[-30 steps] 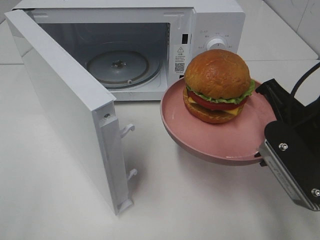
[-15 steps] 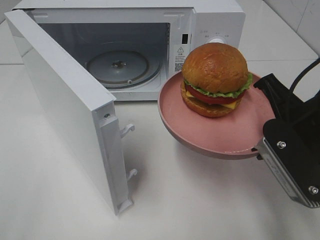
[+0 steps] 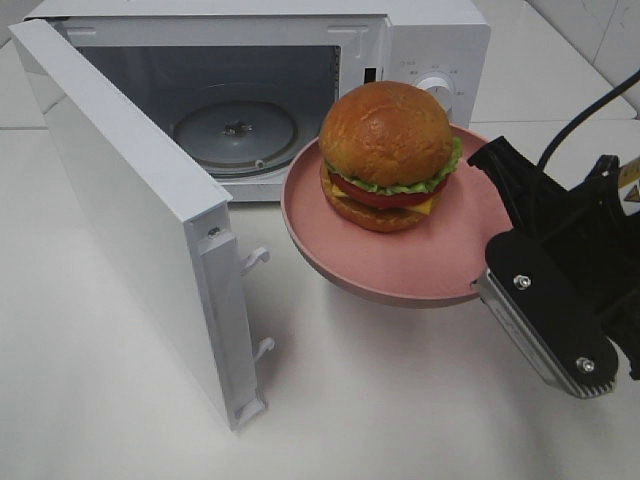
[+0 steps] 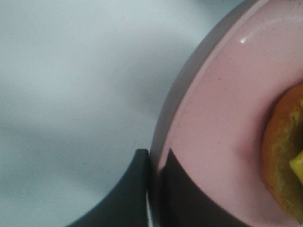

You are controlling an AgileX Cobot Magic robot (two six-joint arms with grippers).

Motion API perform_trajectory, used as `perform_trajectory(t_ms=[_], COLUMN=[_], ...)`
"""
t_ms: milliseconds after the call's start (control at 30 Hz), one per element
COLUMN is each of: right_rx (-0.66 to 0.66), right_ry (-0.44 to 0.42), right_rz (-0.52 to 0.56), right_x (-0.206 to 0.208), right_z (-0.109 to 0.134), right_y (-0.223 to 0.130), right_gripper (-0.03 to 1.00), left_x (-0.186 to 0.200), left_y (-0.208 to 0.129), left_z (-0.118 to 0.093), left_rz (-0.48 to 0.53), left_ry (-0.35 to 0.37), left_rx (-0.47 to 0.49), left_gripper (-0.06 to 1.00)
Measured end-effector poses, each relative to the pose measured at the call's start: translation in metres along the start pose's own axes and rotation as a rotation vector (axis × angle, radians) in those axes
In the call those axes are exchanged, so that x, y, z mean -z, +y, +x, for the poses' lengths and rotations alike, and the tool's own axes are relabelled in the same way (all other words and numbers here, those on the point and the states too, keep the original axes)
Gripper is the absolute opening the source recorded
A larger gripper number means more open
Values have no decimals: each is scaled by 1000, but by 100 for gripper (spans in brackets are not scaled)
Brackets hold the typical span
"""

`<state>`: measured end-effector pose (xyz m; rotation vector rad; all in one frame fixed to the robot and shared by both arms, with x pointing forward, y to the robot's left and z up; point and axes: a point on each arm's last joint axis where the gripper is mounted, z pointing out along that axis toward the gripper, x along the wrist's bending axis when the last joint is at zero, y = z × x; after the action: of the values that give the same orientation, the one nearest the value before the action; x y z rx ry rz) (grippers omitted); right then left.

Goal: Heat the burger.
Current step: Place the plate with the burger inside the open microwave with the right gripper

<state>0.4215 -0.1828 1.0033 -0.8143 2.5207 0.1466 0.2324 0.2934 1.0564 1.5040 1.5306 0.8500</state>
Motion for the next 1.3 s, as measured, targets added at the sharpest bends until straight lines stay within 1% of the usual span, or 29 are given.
perform_trajectory(t_ms=[67,167,300,567,900,1000,1167,1300], right_rx=[-9,-12,-11,-1,5,5,0,7], right_ry=[-2,1,25,17,38,36,12,15], right_rz=[-10,-20,-36,-38,-50,-51,-85,-99], right_x=[-3,-6,-14,-23,-39,-39,-42,-46], right_z=[-7,-11,-16,-32,-43,-44,-54,-57], right_y=[1,2,3,2,3,3,6,7], right_gripper=[3,3,3,3,3,3,3,3], left_x=[0,0,0,0,0,0,0,0], left_y=[0,0,0,0,0,0,0,0], left_z=[0,0,0,0,0,0,0,0], left_rz=[0,0,0,0,0,0,0,0], left_ry=[0,0,0,0,0,0,0,0], left_rx=[0,0,0,0,0,0,0,0], left_gripper=[99,99,99,99,99,99,99,99])
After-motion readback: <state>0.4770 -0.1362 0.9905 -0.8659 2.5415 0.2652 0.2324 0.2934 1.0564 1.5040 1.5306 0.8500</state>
